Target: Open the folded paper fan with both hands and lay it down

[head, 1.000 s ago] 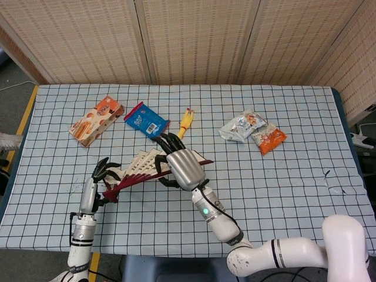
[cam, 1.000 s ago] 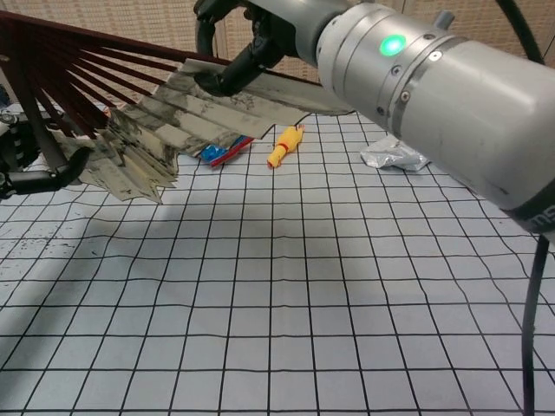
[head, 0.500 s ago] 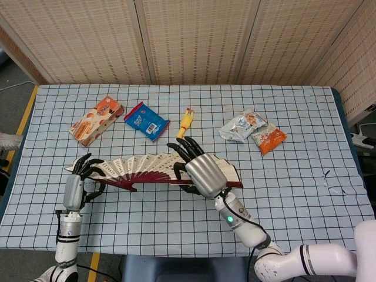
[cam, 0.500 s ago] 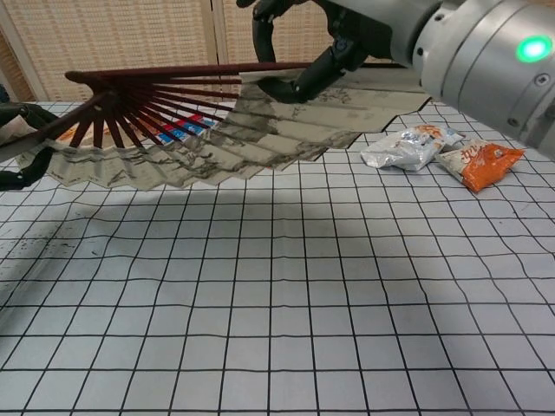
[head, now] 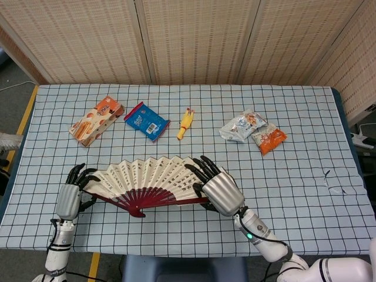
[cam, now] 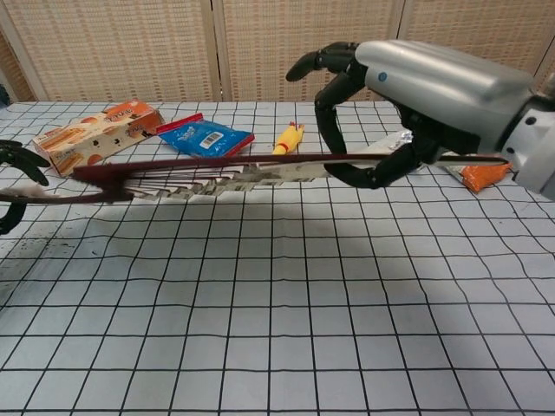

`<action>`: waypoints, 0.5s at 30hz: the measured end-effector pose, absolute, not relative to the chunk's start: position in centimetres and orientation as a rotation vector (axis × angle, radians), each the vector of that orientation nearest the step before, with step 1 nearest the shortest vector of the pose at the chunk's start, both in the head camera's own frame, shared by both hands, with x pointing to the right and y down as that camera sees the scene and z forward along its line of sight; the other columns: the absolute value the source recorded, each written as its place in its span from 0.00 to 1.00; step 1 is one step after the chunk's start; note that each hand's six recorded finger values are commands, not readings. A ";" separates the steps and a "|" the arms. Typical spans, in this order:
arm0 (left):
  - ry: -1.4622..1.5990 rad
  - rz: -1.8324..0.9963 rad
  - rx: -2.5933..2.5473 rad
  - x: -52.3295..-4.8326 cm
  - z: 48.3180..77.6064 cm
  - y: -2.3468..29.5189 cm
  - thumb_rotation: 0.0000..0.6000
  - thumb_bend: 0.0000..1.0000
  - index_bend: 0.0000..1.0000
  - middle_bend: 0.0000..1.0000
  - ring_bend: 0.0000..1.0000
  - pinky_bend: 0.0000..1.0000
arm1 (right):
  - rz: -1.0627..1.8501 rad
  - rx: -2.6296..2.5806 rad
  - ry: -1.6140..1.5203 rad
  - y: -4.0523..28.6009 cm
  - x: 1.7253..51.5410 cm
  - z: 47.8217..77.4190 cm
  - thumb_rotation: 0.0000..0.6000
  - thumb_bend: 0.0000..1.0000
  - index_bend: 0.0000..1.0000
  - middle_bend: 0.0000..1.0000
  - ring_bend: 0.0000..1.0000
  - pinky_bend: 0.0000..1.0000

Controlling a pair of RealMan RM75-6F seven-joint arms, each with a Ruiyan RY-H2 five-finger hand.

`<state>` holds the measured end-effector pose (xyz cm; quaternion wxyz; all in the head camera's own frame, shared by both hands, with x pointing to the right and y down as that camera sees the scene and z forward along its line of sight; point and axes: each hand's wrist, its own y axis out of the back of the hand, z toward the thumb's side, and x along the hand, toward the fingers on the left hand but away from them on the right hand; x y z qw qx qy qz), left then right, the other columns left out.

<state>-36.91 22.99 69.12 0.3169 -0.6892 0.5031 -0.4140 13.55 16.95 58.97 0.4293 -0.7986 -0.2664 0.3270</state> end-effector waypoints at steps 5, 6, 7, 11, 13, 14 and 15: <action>1.147 -1.160 -1.797 -37.2 70.7 25.1 1.00 0.56 0.03 0.05 0.00 0.08 | 0.853 -2.002 -0.626 18.8 14.5 59.9 1.00 0.58 0.44 0.09 0.00 0.00; 1.094 -1.171 -1.792 -37.3 71.0 25.7 1.00 0.56 0.00 0.02 0.00 0.07 | 0.854 -1.993 -0.612 19.2 14.8 59.9 1.00 0.58 0.39 0.09 0.00 0.00; 1.053 -1.177 -1.784 -37.4 71.2 26.0 1.00 0.56 0.00 0.00 0.00 0.07 | 0.855 -1.983 -0.597 19.5 15.0 59.9 1.00 0.58 0.30 0.08 0.00 0.00; 0.880 -1.204 -1.754 -37.9 71.9 27.5 1.00 0.55 0.00 0.00 0.00 0.05 | 0.890 -1.927 -0.512 20.7 16.2 60.2 1.00 0.56 0.02 0.01 0.00 0.00; 0.802 -1.229 -1.752 -38.3 72.4 28.2 1.00 0.54 0.00 0.00 0.00 0.04 | 0.922 -1.892 -0.449 21.4 16.9 60.6 1.00 0.50 0.00 0.00 0.00 0.00; 0.773 -1.241 -1.749 -38.4 72.6 28.4 1.00 0.54 0.00 0.00 0.00 0.04 | 0.936 -1.873 -0.422 21.7 17.2 60.7 1.00 0.45 0.00 0.00 0.00 0.00; 0.730 -1.259 -1.743 -38.7 72.9 28.7 1.00 0.53 0.00 0.00 0.00 0.04 | 0.952 -1.845 -0.387 22.0 17.6 60.8 1.00 0.41 0.00 0.00 0.00 0.00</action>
